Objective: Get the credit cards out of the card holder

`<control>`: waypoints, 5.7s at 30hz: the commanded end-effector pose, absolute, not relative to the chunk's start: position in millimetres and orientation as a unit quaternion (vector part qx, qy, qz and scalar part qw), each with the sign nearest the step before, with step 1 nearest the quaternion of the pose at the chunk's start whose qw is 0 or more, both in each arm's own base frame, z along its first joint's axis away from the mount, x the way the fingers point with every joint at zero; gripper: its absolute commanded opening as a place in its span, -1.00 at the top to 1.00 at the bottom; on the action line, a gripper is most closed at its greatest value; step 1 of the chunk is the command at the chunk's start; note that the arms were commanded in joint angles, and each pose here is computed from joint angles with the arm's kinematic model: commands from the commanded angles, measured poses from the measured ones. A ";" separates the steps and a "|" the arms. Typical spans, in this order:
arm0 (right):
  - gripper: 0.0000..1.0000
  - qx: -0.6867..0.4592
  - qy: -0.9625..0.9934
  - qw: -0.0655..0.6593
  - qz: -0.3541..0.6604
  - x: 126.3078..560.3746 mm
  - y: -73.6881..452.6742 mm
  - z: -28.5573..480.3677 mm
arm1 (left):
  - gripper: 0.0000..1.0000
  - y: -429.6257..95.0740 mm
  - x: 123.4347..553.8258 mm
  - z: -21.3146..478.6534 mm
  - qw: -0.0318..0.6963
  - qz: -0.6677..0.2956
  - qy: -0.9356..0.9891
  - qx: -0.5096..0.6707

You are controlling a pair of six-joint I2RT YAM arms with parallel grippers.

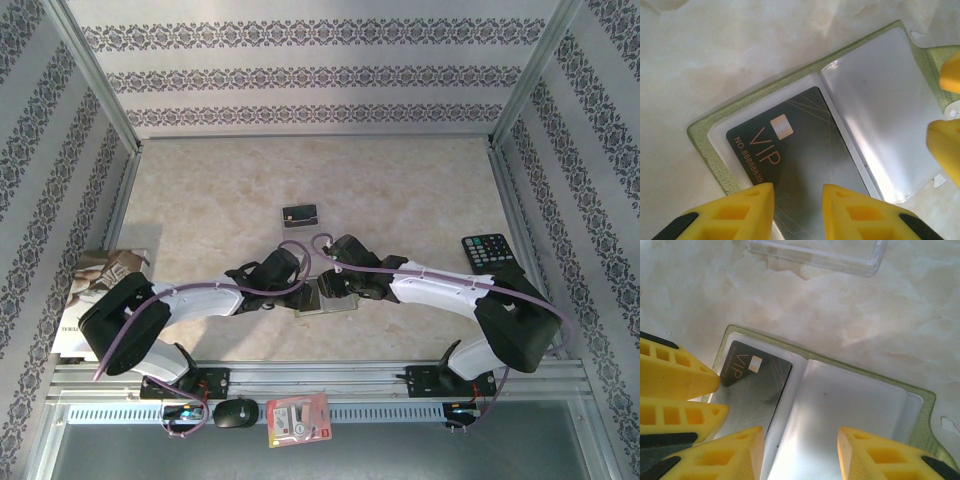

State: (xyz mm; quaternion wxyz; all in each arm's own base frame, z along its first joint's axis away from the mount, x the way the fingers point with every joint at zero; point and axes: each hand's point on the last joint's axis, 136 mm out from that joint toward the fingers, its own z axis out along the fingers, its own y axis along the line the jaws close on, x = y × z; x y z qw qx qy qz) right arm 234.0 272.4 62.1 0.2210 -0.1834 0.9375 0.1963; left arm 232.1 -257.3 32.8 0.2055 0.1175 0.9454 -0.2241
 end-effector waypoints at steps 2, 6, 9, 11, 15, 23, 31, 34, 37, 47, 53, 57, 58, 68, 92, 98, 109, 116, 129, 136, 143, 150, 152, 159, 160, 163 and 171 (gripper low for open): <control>0.13 -0.176 0.938 0.223 0.199 232.3 268.1 62.4 | 0.38 -250.9 217.2 2.0 0.170 -0.210 0.956 0.116; 0.13 -0.180 0.937 0.221 0.201 228.5 268.6 63.2 | 0.44 -252.8 212.4 -12.2 0.153 -0.219 0.958 0.106; 0.14 -0.184 0.935 0.221 0.206 225.1 270.9 64.0 | 0.60 -251.7 209.4 -15.8 0.149 -0.221 0.958 0.105; 0.14 -0.184 0.934 0.220 0.210 224.2 271.8 64.4 | 0.69 -251.0 207.9 -17.7 0.145 -0.220 0.959 0.104; 0.27 -0.182 0.935 0.212 0.220 222.9 275.1 62.5 | 0.88 -249.1 205.3 -23.1 0.135 -0.214 0.962 0.105; 0.43 -0.152 0.946 0.193 0.210 226.2 262.4 50.6 | 0.87 -244.6 206.5 -20.8 0.146 -0.210 0.962 0.097; 0.22 -0.145 0.939 0.220 0.223 231.7 257.3 65.4 | 0.51 -252.8 227.7 34.7 0.241 -0.215 0.941 0.105; 0.22 -0.145 0.939 0.219 0.223 231.0 256.1 64.8 | 0.45 -253.5 227.4 29.6 0.233 -0.204 0.945 0.099; 0.21 -0.145 0.939 0.220 0.223 230.1 253.7 63.9 | 0.39 -259.7 225.4 23.9 0.228 -0.200 0.947 0.101; 0.20 -0.141 0.936 0.225 0.232 227.7 245.8 64.2 | 0.33 -270.9 230.8 30.2 0.238 -0.194 0.946 0.104; 0.18 -0.145 0.934 0.227 0.235 227.3 246.2 65.0 | 0.30 -277.8 227.9 23.1 0.223 -0.179 0.951 0.120; 0.19 -0.150 0.933 0.225 0.236 225.3 246.6 63.4 | 0.39 -279.8 224.9 16.6 0.211 -0.178 0.953 0.127; 0.18 -0.152 0.934 0.224 0.235 224.6 246.4 62.7 | 0.44 -280.4 224.7 16.4 0.211 -0.179 0.952 0.130; 0.33 -0.148 0.936 0.203 0.246 221.2 248.2 55.6 | 0.77 -276.9 219.7 9.1 0.200 -0.175 0.955 0.134; 0.58 -0.081 0.943 0.119 0.299 224.1 254.2 26.2 | 0.76 -277.0 217.4 6.2 0.199 -0.182 0.953 0.137; 0.56 -0.079 0.945 0.115 0.297 224.0 257.1 23.0 | 0.75 -277.5 216.9 4.9 0.197 -0.183 0.953 0.138; 0.50 -0.076 0.937 0.109 0.322 223.0 267.1 24.1 | 0.75 -279.1 215.8 2.4 0.192 -0.185 0.953 0.141; 0.69 -0.078 0.937 0.106 0.324 221.6 268.4 21.1 | 0.73 -280.0 215.8 2.5 0.191 -0.186 0.953 0.142; 1.00 -0.059 0.943 0.140 0.296 223.5 248.7 26.3 | 0.65 -276.0 214.9 2.1 0.193 -0.183 0.954 0.137; 1.00 -0.051 0.947 0.154 0.279 224.4 237.8 30.8 | 0.65 -275.4 214.1 1.5 0.192 -0.183 0.954 0.138; 0.81 -0.080 0.936 0.150 0.309 223.2 259.3 40.6 | 0.74 -276.6 212.6 -4.4 0.184 -0.183 0.956 0.140; 0.80 -0.071 0.941 0.145 0.298 226.5 257.2 33.9 | 0.78 -277.0 212.5 -5.3 0.182 -0.183 0.955 0.142; 0.76 -0.065 0.940 0.141 0.304 226.9 257.5 32.6 | 0.78 -277.1 212.2 -6.1 0.181 -0.184 0.956 0.142; 0.64 -0.054 0.937 0.127 0.321 227.7 259.9 30.1 | 0.79 -276.6 211.9 -7.5 0.179 -0.185 0.956 0.142; 0.62 -0.052 0.937 0.126 0.323 228.1 260.4 29.9 | 0.79 -277.1 211.9 -7.6 0.179 -0.186 0.956 0.142; 0.62 -0.045 0.938 0.121 0.321 227.9 258.9 26.5 | 0.79 -278.0 211.9 -8.3 0.177 -0.187 0.956 0.143; 0.56 -0.040 0.948 0.124 0.291 226.5 246.8 21.4 | 0.80 -278.6 211.4 -8.8 0.175 -0.189 0.956 0.143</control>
